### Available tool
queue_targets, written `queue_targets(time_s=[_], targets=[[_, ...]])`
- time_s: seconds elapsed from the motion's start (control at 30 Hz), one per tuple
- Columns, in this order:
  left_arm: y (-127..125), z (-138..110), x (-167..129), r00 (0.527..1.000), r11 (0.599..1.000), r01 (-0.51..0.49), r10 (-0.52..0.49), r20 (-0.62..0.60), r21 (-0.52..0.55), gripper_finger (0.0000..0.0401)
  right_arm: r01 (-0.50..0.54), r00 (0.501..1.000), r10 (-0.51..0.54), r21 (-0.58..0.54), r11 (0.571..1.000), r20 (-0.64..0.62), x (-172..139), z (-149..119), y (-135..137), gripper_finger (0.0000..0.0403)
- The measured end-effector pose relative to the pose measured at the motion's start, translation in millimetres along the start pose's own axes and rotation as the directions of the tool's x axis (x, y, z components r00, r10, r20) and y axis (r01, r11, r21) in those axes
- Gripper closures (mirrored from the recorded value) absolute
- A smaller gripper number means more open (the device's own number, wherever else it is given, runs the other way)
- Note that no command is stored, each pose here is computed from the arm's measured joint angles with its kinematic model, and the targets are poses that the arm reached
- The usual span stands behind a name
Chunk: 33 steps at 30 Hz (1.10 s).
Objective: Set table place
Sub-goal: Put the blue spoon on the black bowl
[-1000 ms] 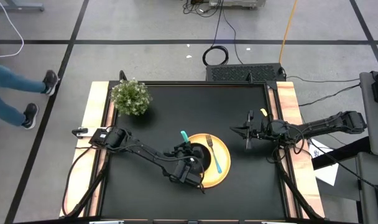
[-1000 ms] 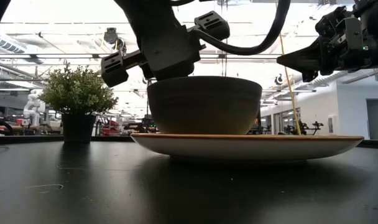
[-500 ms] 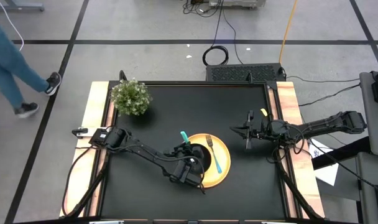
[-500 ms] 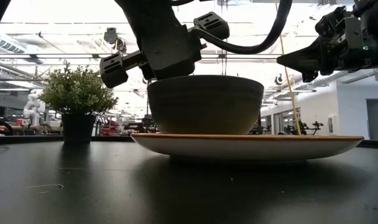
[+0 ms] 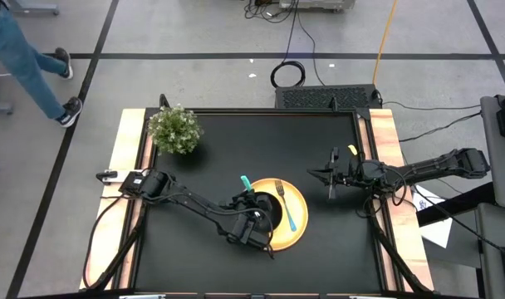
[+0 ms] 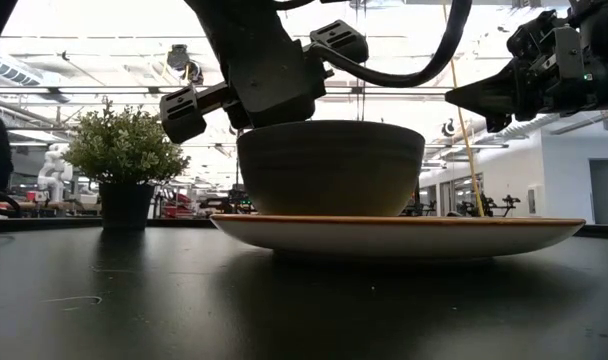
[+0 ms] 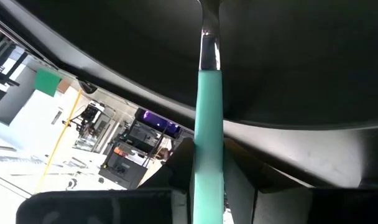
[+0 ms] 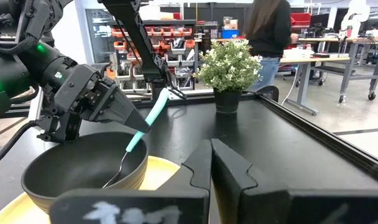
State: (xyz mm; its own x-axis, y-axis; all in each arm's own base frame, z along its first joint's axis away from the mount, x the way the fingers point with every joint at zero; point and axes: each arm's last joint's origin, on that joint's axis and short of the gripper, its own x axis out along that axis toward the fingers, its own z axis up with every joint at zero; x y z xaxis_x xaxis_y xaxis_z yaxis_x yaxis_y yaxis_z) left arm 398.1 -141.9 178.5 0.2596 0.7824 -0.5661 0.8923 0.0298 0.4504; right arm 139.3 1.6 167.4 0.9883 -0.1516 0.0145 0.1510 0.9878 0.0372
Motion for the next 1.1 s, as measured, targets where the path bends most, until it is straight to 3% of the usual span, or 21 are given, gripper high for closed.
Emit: queue_targets(time_s=[1.1], targets=[[1.5,-2.6,5.4,1.0,0.998,0.025,-0.025,0.007,-0.055,0.0334,0.0,1.0,0.0,0.011,1.0,0.0,0.0,0.1,0.0,0.0403]])
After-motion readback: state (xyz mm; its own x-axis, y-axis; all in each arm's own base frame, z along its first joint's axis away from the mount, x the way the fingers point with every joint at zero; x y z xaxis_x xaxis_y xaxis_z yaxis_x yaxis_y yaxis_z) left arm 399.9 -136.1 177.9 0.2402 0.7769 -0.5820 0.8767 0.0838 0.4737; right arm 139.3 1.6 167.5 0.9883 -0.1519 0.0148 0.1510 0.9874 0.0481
